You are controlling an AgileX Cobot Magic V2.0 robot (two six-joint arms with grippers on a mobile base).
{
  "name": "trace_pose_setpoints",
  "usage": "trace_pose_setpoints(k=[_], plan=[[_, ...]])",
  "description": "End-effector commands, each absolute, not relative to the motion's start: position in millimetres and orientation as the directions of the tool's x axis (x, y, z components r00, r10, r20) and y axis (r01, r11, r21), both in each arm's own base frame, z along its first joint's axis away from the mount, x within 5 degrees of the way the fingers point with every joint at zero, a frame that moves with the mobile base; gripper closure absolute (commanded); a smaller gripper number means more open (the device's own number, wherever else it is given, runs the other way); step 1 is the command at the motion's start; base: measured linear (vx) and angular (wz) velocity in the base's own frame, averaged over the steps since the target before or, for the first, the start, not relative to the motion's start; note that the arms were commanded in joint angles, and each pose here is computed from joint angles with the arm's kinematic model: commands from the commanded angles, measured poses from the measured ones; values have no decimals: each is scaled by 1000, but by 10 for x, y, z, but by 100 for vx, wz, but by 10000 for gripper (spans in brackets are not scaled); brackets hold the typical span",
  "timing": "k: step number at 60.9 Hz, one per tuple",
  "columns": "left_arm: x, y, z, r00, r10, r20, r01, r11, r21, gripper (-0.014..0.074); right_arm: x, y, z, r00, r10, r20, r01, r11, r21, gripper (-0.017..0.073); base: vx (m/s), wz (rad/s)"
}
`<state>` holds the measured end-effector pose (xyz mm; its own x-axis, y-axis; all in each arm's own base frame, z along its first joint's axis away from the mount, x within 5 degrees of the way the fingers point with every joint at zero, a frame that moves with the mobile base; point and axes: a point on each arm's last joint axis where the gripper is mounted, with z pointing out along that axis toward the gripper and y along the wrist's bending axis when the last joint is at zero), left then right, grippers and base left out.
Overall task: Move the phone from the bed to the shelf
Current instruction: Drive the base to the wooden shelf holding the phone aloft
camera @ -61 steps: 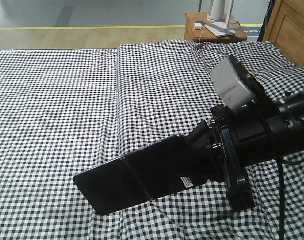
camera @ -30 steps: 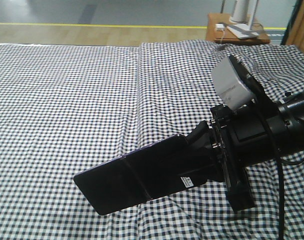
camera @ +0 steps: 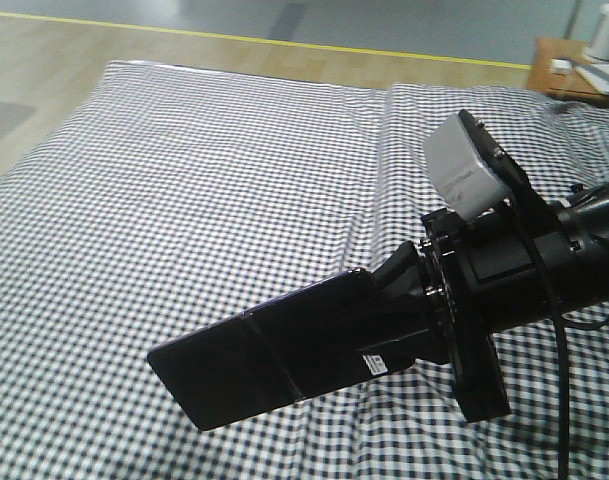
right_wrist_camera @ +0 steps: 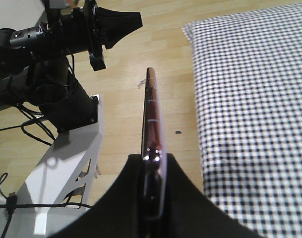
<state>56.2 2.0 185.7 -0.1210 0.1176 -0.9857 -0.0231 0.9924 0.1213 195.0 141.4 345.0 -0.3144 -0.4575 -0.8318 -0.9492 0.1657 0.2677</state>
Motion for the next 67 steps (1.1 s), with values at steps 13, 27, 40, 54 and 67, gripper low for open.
trace_pose_setpoints(k=[13, 27, 40, 54, 67], plan=[[549, 18, 2003, -14, 107, -994, -34, 994, 108, 592, 1833, 1433, 3651, -295, -393, -871, -955, 86, 285, 561, -14, 53], [549, 18, 2003, -14, 107, -994, -34, 994, 108, 592, 1829, 1432, 3655, -294, -393, -872, -955, 86, 283, 561, -14, 54], [549, 18, 2003, -14, 107, -994, -34, 994, 108, 592, 1829, 1432, 3655, -294, -393, -872, -955, 86, 283, 561, -14, 56], [549, 18, 2003, -14, 107, -994, -34, 994, 108, 592, 1829, 1432, 3655, -294, -393, -872, -955, 86, 283, 561, -15, 57], [549, 18, 2003, -14, 107, -994, -34, 994, 108, 592, 1829, 1432, 3655, -294, -393, -872, -955, 86, 283, 561, -15, 59]])
